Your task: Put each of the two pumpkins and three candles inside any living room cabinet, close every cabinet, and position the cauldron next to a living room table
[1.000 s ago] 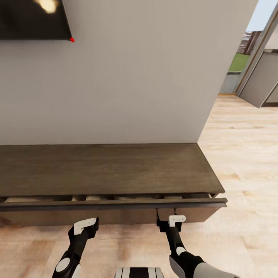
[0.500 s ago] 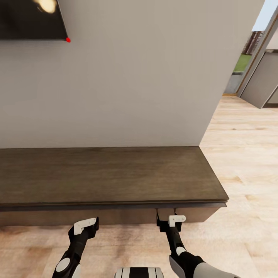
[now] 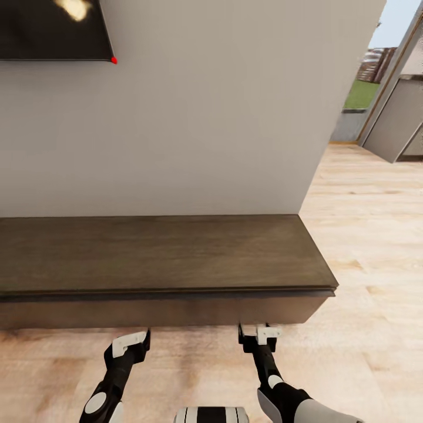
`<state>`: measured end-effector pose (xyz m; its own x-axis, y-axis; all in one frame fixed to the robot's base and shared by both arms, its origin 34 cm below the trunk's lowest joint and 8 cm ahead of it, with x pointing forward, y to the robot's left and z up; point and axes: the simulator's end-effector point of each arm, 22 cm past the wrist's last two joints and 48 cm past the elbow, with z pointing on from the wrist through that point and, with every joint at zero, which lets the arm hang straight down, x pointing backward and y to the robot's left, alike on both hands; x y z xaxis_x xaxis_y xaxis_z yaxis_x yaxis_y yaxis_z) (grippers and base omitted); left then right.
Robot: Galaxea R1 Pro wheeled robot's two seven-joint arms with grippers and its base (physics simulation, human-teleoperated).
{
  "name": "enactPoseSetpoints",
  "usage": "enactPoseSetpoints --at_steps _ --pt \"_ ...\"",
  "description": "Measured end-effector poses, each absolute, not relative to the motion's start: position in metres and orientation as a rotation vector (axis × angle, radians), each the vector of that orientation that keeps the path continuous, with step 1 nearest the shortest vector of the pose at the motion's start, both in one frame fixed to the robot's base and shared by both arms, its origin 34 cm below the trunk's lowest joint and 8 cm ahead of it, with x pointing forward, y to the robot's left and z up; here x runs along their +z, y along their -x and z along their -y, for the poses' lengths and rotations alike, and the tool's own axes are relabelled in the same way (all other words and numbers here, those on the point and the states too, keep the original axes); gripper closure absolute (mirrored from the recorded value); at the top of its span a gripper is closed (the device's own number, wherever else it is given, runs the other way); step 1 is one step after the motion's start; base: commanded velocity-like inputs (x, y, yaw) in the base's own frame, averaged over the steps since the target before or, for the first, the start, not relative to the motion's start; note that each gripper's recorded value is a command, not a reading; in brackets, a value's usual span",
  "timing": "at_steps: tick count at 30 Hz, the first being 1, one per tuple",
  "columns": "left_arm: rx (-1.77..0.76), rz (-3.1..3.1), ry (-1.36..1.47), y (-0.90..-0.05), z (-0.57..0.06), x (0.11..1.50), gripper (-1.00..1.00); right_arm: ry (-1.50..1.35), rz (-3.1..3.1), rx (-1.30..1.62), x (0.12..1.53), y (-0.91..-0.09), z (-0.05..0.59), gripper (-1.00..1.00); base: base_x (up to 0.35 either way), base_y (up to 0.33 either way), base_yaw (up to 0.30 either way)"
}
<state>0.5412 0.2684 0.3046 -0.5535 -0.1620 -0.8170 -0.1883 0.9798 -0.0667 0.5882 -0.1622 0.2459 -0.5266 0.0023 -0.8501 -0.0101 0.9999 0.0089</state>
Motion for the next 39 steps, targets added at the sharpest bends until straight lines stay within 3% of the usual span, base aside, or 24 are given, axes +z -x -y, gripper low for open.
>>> enactPoseSetpoints --at_steps 14,23,27,39 --pt "0.040 -2.316 0.239 -0.523 -0.272 0.281 -1.00 0.029 -2.211 0.021 0.233 -0.582 0.156 -1.00 -0.314 0.000 0.000" --pt "0.067 -2.485 0.284 -0.503 -0.292 0.273 -1.00 -0.055 -2.381 0.049 0.213 -0.560 0.181 -1.00 -0.035 0.000 0.000" --pt "0.081 -2.558 0.351 -0.497 -0.313 0.289 -1.00 -0.154 -2.433 0.209 0.235 -0.529 0.180 -1.00 0.000 0.000 0.000" --pt "0.059 -2.718 0.364 -0.477 -0.312 0.310 -1.00 -0.104 -2.564 0.263 0.252 -0.492 0.182 -1.00 0.000 0.000 0.000"
